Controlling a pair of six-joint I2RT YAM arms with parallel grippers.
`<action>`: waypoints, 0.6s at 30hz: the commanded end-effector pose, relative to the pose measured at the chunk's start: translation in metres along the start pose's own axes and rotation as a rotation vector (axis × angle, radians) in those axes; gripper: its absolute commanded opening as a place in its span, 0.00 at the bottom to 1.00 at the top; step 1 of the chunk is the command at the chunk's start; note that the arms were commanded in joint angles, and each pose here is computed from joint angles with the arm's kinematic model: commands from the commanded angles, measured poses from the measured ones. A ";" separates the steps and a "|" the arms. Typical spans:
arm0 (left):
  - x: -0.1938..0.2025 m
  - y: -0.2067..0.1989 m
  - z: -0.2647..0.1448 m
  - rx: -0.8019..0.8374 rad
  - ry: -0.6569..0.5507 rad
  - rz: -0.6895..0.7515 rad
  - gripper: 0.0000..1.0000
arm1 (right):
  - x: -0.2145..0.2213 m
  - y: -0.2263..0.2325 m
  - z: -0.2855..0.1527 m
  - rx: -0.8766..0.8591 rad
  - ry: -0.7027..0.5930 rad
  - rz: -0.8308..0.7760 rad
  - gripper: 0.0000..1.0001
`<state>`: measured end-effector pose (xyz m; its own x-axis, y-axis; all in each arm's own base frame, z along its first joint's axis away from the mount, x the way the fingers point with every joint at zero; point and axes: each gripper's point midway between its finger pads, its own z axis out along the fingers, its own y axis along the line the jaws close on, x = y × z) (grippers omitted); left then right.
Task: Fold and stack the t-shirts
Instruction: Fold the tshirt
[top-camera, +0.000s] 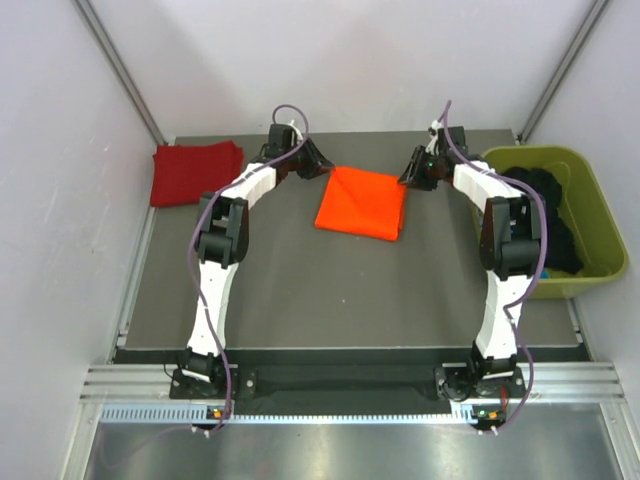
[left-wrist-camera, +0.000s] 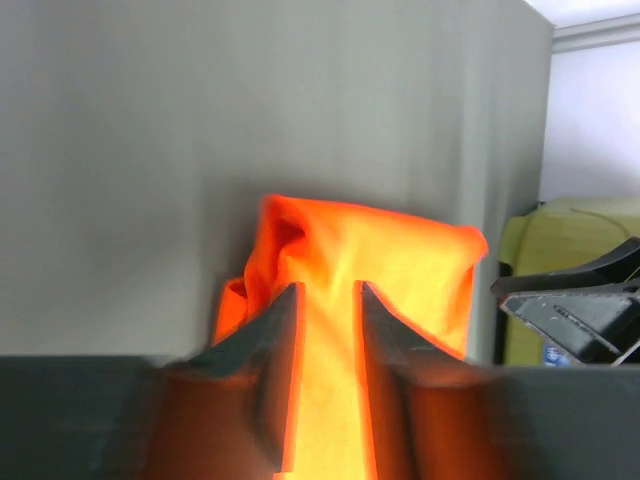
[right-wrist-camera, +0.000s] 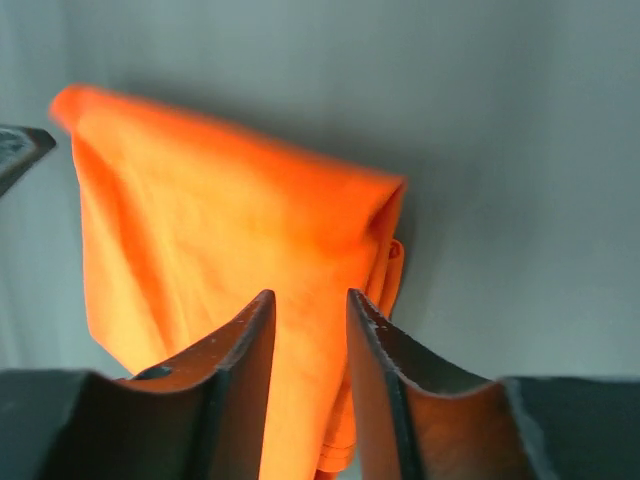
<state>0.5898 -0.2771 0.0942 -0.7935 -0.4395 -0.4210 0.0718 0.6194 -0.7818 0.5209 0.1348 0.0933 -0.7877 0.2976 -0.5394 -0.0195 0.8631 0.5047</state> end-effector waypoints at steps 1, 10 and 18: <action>-0.032 -0.024 -0.006 0.086 -0.083 0.071 0.40 | -0.028 0.012 -0.005 -0.054 -0.070 -0.016 0.36; -0.013 -0.013 -0.049 -0.018 -0.016 0.210 0.55 | 0.010 0.016 -0.048 -0.023 -0.044 -0.063 0.60; 0.057 0.028 -0.078 -0.096 0.123 0.201 0.53 | 0.056 0.004 -0.047 -0.020 0.023 -0.051 0.46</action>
<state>0.5096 -0.2353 0.0644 -0.8584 -0.2682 -0.4373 0.1016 0.7468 -0.6573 0.4453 0.1295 0.0861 -0.8292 0.2550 -0.4974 -0.0196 0.8760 0.4818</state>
